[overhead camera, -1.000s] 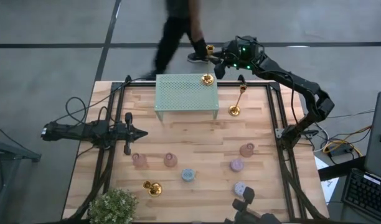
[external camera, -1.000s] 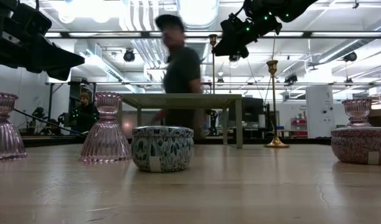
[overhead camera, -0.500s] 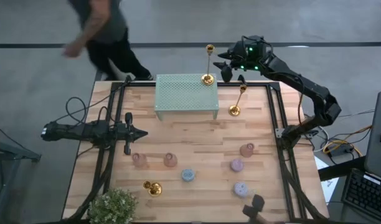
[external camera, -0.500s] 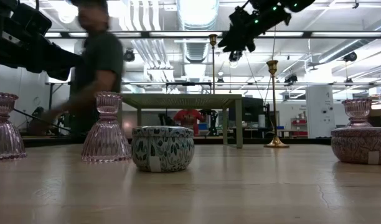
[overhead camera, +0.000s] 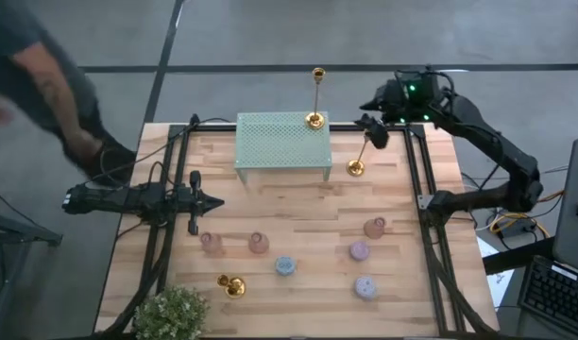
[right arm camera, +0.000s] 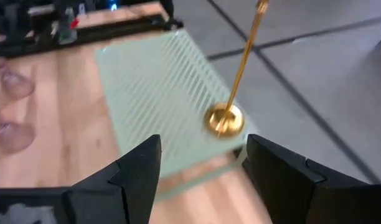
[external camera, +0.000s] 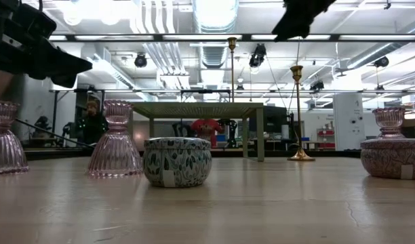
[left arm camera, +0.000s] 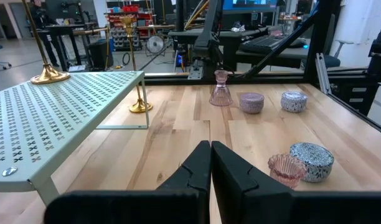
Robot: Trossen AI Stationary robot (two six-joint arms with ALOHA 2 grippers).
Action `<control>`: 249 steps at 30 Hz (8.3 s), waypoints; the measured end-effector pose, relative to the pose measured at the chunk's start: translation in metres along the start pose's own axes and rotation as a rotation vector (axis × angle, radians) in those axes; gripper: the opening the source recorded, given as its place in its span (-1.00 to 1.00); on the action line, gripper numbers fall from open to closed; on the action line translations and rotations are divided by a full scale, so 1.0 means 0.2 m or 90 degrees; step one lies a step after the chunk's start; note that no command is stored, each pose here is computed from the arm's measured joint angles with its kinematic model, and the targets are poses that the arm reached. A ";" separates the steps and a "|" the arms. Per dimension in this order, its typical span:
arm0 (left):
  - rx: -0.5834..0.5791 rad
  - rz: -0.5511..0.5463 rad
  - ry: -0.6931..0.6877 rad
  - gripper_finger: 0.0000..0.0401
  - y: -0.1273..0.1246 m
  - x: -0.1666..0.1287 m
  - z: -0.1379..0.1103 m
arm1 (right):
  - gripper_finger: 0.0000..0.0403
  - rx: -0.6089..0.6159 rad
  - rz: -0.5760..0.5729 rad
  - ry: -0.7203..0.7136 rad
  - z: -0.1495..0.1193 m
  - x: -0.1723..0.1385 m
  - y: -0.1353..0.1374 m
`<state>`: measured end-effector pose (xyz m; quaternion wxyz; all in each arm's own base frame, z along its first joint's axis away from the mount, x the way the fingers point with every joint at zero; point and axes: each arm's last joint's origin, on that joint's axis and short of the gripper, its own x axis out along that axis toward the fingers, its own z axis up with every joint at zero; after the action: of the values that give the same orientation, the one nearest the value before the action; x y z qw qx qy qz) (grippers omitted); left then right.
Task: Pick & Place candle stick holders
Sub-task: Put the top gold candle holder on the shelf aligned with the other gold candle holder
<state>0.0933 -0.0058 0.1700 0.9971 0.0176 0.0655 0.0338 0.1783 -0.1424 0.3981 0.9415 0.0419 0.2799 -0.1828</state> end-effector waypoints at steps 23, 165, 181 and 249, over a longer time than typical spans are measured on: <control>0.000 0.000 0.000 -0.92 0.00 0.00 0.00 | 0.12 0.014 -0.028 0.185 -0.46 0.03 0.07; 0.000 0.000 0.000 -0.92 0.00 0.00 0.00 | -0.93 0.086 -0.077 -0.096 -0.62 0.19 0.09; 0.000 0.000 0.000 -0.92 0.00 0.00 0.00 | -0.94 0.052 0.046 -0.030 -0.15 0.11 0.33; 0.000 0.000 0.000 -0.92 0.00 0.00 0.00 | -0.94 0.141 -0.115 -0.081 0.54 1.10 0.13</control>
<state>0.0933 -0.0058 0.1701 0.9971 0.0176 0.0654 0.0338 0.4139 -0.2075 0.3680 0.9268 0.1087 0.2002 -0.2987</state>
